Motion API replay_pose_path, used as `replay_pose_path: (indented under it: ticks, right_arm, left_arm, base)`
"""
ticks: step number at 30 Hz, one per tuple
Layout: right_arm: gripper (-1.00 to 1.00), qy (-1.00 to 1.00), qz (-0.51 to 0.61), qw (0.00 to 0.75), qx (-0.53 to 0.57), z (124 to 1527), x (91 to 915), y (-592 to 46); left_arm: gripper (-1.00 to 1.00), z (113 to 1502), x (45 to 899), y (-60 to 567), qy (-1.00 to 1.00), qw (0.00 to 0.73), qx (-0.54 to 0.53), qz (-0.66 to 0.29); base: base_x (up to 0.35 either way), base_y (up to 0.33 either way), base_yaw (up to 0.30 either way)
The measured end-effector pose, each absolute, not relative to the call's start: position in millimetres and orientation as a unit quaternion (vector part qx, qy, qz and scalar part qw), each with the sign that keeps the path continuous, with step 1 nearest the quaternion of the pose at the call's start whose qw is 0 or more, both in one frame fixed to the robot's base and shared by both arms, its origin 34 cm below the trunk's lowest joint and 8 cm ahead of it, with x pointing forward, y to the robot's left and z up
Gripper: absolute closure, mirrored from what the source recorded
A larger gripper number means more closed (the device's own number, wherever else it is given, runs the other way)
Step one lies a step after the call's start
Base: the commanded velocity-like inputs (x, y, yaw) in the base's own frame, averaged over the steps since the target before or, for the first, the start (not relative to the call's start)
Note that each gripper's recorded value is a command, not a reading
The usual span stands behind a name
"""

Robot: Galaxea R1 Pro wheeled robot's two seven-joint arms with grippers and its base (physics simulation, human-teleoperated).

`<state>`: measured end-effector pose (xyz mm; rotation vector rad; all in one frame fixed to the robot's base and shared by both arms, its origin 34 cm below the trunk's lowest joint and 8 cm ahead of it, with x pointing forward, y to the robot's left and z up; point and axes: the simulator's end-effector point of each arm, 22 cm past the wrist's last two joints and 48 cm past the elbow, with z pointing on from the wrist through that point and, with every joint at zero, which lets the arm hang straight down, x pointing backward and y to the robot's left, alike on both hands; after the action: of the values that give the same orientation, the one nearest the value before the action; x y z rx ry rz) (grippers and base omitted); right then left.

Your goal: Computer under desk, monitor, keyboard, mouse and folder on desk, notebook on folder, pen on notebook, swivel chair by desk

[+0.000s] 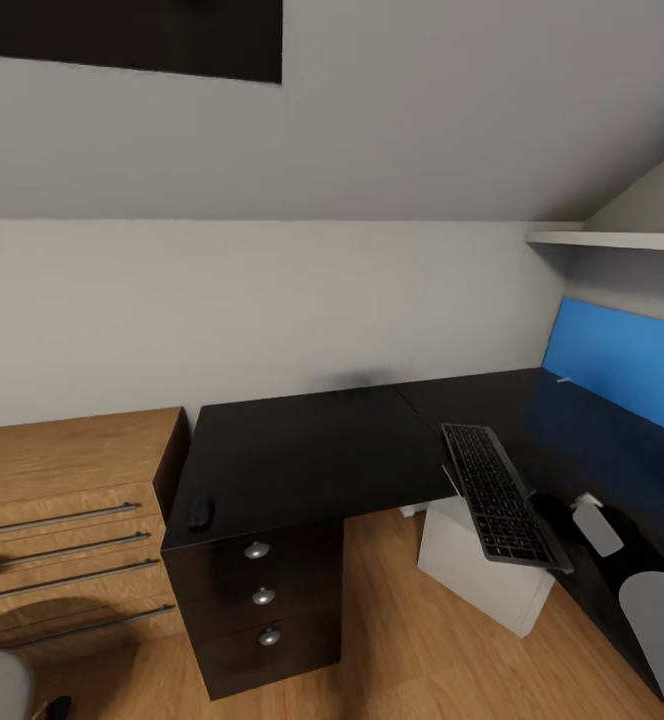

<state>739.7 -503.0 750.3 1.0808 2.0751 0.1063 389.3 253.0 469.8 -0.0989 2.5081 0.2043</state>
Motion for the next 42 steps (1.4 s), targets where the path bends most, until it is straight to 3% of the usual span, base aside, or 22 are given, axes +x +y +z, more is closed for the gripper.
replay_pose_path:
  ticks: [10,28,42]
  right_arm:
    - [-1.00,0.787,0.063,0.473,0.390,842.2,777.9,-498.2]
    - [-1.00,0.777,0.081,0.516,0.351,898.0,775.1,-465.6]
    - [-1.00,0.768,0.069,0.528,0.355,951.2,730.4,-400.3]
  left_arm:
    - [-1.00,487.4,390.3,253.3,0.948,0.306,-0.038,0.078]
    - [-1.00,517.4,390.9,253.3,0.948,0.305,-0.038,0.078]
    - [-1.00,539.5,390.7,253.3,0.948,0.305,-0.038,0.078]
  base:
    - [0.000,0.000,0.000]
    - [0.000,0.000,0.000]
    - [0.000,0.000,0.000]
